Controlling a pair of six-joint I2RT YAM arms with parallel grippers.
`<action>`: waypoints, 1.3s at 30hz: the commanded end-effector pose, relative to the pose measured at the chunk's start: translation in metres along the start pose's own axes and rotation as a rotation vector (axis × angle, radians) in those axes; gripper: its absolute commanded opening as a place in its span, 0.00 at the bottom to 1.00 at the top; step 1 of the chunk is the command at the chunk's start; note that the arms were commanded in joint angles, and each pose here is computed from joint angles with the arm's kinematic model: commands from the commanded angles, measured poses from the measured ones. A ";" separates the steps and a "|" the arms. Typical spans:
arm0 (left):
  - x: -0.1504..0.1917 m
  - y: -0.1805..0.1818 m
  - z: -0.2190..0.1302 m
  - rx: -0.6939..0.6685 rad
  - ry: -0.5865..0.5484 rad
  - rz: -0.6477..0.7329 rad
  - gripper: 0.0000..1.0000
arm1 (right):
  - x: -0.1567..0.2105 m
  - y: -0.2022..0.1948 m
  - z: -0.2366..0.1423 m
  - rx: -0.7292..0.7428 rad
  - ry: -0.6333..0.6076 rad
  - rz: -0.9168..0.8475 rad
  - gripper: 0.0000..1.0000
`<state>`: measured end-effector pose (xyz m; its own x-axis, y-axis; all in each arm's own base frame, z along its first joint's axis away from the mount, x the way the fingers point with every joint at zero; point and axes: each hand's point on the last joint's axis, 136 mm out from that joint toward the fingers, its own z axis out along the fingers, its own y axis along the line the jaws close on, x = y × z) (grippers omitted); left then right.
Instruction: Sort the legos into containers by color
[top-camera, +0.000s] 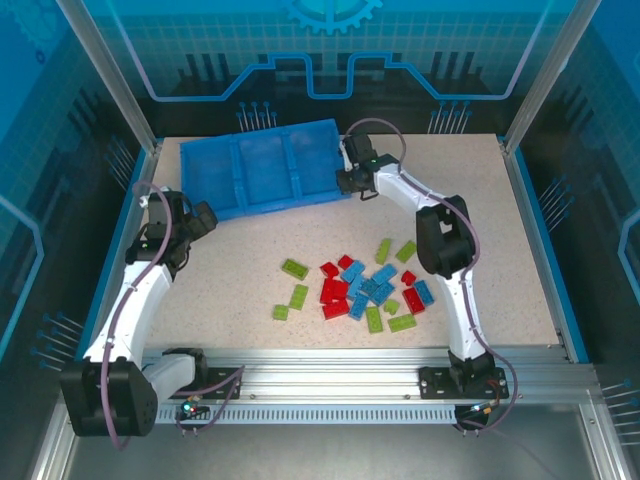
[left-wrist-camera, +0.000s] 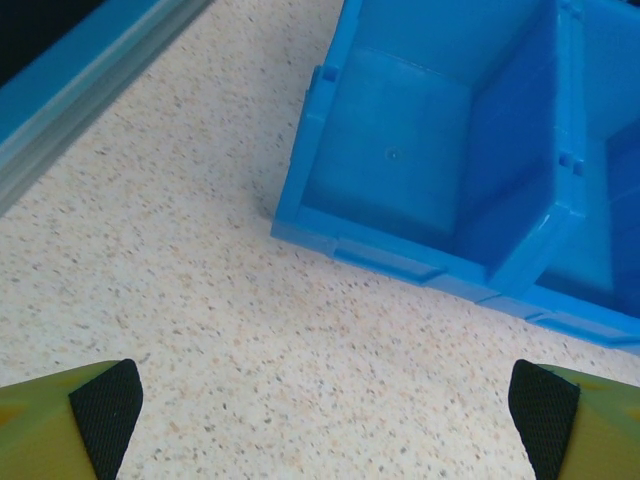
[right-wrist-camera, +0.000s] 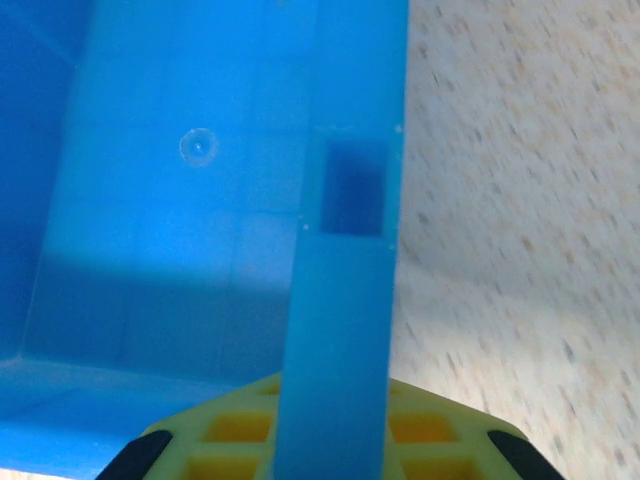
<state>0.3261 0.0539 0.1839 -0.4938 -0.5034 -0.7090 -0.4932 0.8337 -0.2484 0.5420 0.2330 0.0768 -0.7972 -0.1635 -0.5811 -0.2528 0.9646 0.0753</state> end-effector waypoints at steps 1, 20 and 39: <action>0.026 -0.017 -0.002 0.096 0.139 -0.058 0.99 | 0.008 -0.038 -0.029 0.075 -0.003 0.058 0.13; 0.183 -0.117 -0.028 0.041 0.595 -0.163 0.99 | 0.081 -0.070 -0.073 0.142 0.069 0.179 0.13; 0.237 -0.150 0.012 -0.094 0.670 -0.282 0.98 | 0.061 -0.063 -0.112 0.081 -0.087 0.208 0.78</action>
<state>0.2851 -0.1789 0.0430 -0.6791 -0.7302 -0.0753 -0.6917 0.6708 -0.2674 0.4436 0.1391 0.1020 -0.8237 0.0268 -0.5664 -0.0340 0.9947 0.0966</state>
